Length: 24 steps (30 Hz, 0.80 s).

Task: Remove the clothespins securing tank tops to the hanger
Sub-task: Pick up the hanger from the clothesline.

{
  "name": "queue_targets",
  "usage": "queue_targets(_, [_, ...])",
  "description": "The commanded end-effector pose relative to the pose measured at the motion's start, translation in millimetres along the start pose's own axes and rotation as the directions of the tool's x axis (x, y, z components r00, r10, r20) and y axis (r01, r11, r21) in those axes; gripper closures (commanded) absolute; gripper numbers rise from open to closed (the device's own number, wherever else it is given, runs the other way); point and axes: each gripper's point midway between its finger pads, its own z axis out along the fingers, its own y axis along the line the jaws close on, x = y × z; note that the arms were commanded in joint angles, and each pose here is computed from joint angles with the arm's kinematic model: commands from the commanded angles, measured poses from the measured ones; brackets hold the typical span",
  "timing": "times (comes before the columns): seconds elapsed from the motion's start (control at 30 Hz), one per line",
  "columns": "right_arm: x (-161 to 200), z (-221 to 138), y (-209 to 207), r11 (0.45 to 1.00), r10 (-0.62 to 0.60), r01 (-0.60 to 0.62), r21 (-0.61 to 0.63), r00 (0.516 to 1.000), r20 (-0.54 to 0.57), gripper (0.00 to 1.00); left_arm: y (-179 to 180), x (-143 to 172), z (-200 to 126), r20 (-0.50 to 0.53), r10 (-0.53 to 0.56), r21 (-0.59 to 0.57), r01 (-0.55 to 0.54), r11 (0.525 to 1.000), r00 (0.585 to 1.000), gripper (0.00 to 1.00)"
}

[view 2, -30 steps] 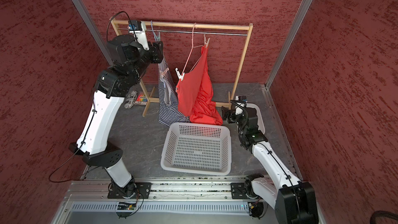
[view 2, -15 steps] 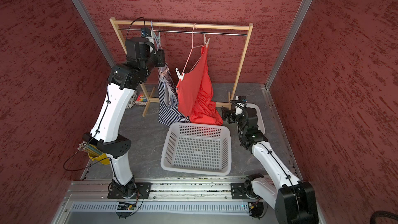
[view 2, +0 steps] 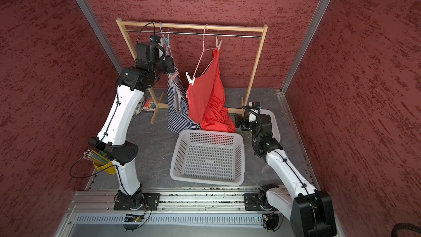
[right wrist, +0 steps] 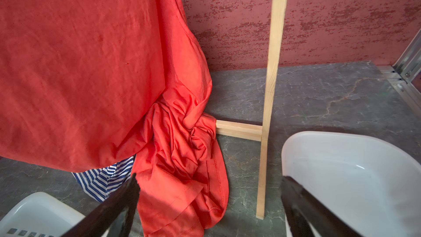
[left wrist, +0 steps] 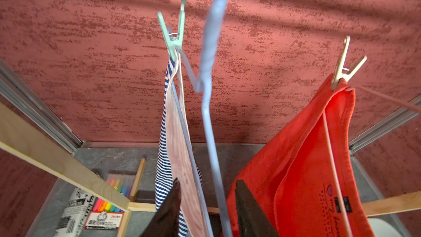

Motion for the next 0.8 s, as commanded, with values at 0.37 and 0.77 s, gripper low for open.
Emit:
queue_targets(0.37, [4,2,-2,1.000,0.000,0.000,0.015,1.000,-0.007,0.01,-1,-6,-6,0.001,-0.003,0.119,0.002,0.993,1.000,1.00])
queue_targets(0.77, [-16,-3,14,0.998,0.020,-0.015,-0.067,0.998,0.061,0.01,-4,-70,-78,0.287,-0.012,0.207,-0.050,0.977,0.958,1.00])
